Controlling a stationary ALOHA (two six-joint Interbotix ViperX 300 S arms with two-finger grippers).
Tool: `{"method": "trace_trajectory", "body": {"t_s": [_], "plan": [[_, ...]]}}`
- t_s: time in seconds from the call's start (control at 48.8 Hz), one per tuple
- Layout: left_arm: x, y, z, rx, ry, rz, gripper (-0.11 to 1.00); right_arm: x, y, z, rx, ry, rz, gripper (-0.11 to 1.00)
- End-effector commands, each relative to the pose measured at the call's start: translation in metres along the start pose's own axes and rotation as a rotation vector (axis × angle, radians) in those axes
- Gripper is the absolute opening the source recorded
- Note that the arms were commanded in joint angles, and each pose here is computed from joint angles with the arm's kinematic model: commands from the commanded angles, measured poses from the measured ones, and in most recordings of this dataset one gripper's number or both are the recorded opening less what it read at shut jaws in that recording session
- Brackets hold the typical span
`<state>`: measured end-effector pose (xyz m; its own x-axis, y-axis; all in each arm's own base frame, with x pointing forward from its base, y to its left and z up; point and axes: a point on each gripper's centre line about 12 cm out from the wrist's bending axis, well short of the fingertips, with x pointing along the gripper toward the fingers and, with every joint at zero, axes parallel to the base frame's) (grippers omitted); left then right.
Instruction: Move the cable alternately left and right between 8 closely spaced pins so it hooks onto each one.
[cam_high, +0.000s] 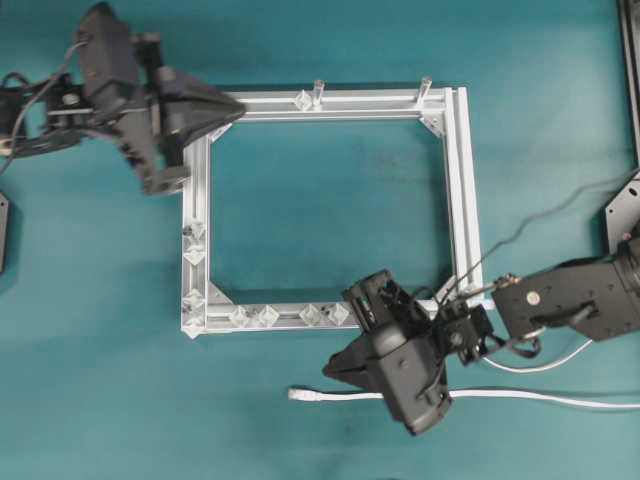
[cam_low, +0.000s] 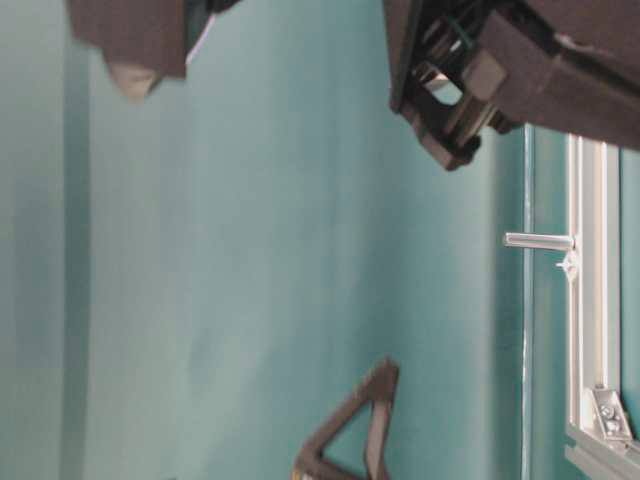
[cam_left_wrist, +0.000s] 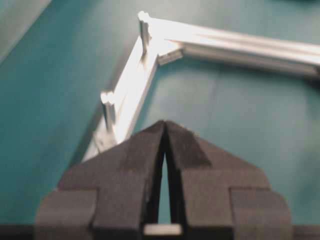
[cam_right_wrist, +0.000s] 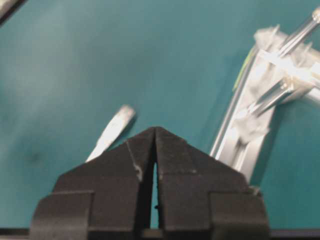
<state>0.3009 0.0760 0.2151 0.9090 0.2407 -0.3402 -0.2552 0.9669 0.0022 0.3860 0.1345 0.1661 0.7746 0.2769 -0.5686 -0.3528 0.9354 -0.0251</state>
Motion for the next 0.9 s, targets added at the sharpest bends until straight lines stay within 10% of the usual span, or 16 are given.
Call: {"method": "trace_trajectory", "body": {"t_s": [0.0, 0.164, 0.369, 0.635, 0.881], "plan": [[-0.016, -0.005, 0.004, 0.003, 0.003, -0.018, 0.01, -0.007, 0.006, 0.022, 0.023, 0.010, 0.004, 0.00], [-0.046, -0.009, -0.006, 0.008, 0.018, -0.038, 0.23, -0.001, 0.010, 0.029, 0.151, 0.088, -0.003, 0.00], [-0.078, -0.008, -0.019, 0.008, -0.026, -0.042, 0.22, 0.016, 0.016, 0.030, 0.265, 0.157, -0.014, 0.01], [-0.118, -0.006, -0.039, 0.005, -0.049, -0.049, 0.22, 0.048, 0.019, 0.028, 0.358, 0.233, -0.039, 0.66], [-0.149, -0.006, -0.053, -0.047, -0.080, -0.061, 0.22, 0.071, 0.019, 0.021, 0.367, 0.282, -0.055, 0.66]]}}
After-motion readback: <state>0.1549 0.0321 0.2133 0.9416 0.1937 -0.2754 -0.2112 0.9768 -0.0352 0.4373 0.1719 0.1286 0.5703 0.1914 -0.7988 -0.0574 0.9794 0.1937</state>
